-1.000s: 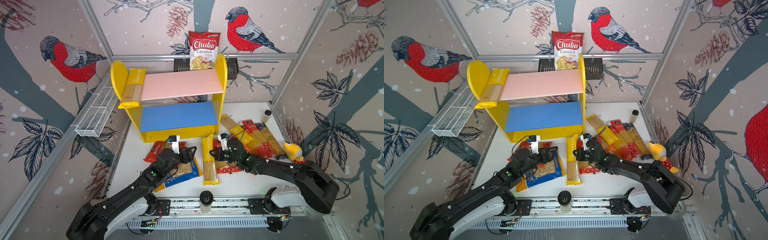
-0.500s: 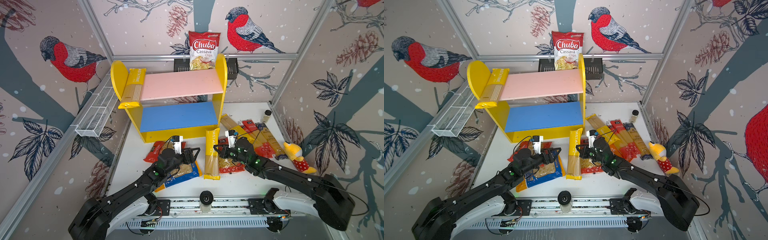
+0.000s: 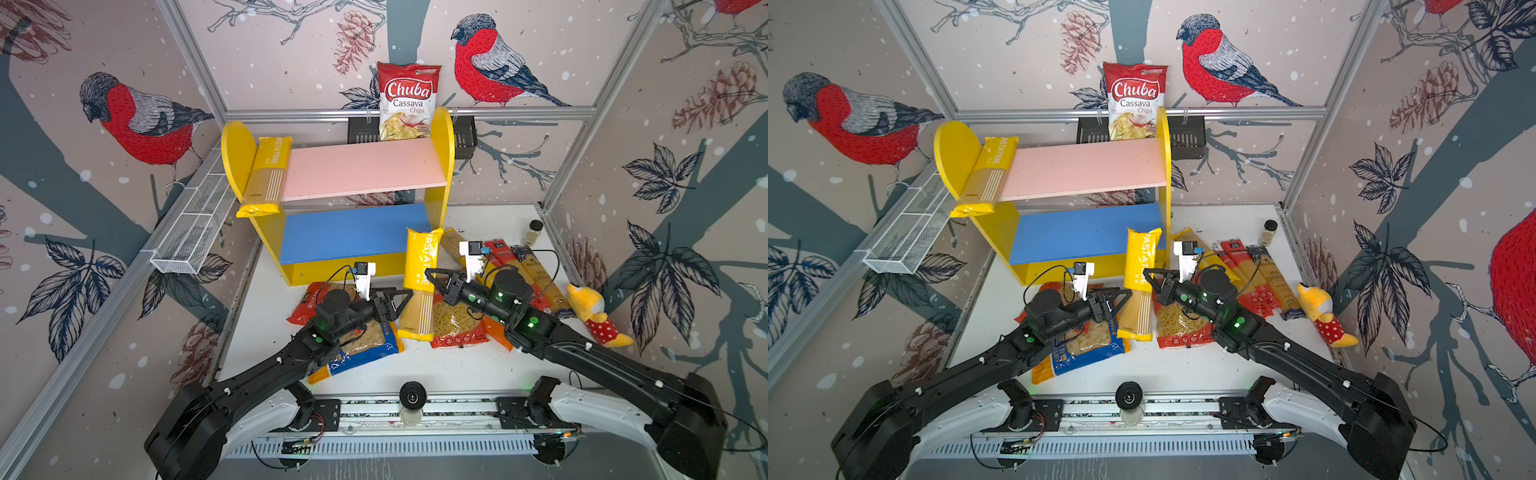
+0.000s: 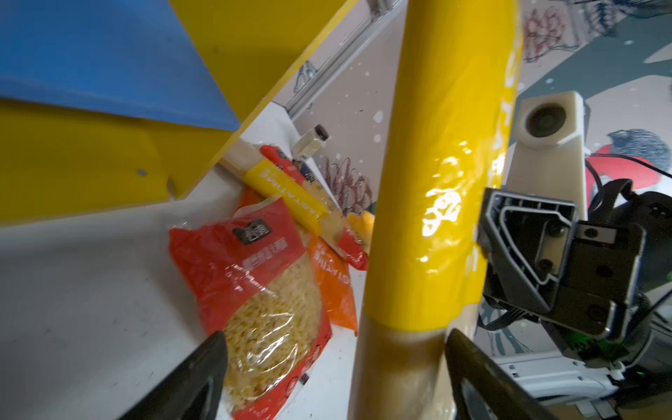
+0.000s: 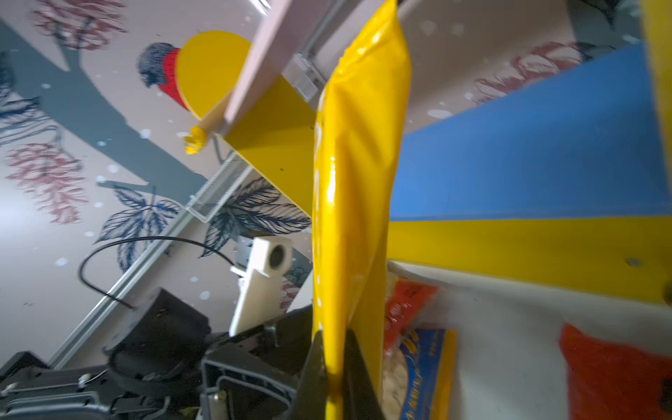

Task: Arrange pasta packages on shelves
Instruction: Pick up the pasta bag from the bottom-center of the table.

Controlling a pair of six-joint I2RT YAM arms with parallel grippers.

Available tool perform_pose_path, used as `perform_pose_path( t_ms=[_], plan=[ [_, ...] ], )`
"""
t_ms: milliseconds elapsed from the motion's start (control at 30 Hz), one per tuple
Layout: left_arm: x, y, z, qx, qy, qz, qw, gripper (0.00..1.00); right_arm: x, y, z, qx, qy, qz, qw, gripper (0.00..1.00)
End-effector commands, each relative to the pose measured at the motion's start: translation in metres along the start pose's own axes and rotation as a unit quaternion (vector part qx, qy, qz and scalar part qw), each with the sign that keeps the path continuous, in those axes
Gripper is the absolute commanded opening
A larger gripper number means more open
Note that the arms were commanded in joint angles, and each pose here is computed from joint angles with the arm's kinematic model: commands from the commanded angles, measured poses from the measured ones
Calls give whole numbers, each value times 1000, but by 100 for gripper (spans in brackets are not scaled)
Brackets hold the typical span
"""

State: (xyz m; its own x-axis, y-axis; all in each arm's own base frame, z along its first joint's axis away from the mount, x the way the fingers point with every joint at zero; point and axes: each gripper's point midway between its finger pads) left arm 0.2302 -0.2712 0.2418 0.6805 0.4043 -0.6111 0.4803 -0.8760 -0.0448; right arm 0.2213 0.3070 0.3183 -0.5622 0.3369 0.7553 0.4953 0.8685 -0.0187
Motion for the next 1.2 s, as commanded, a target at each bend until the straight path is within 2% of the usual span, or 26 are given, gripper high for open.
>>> perform_pose_path(
  t_ms=[0,333,400,433,600,767,867,1000,1100,1167],
  plan=[
    [-30,1,-19,-16,27,60,998,90,63,0,-30,-41,-41,-104,993,0],
    [-60,-6,-58,-55,55,83,993,66,94,9,-53,-66,-49,-146,986,0],
    [-66,-3,-67,-58,47,89,993,52,94,12,-58,-71,-44,-143,986,2],
    [-68,-2,-69,-57,45,92,993,48,93,14,-58,-73,-43,-137,987,4],
    [-78,-1,-88,-62,42,94,993,35,75,18,-59,-76,-40,-102,991,24],
    [-86,-7,-107,-72,43,101,991,21,53,12,-56,-73,-19,-80,994,36],
    [-87,-8,-118,-73,41,100,991,16,43,5,-54,-66,-13,-78,995,47],
    [-86,-15,-140,-73,37,107,991,13,35,2,-38,0,-18,-91,996,74],
    [-83,-18,-161,-67,42,107,991,13,35,1,-16,61,-27,-104,992,83],
    [-85,-17,-172,-58,45,116,991,13,38,0,-5,86,-29,-116,989,85]
  ],
)
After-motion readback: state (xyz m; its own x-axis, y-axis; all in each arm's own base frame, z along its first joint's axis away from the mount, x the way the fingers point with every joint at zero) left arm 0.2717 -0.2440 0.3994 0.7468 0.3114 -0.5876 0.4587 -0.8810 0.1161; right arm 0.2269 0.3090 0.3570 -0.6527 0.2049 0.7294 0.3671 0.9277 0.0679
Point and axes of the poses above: each gripper's point midway between its finger pads, its own y axis out along the fingers, its own x axis along the line the jaws close on, z = x × y, and after that the axes turned 10 degrees about y, right-handed
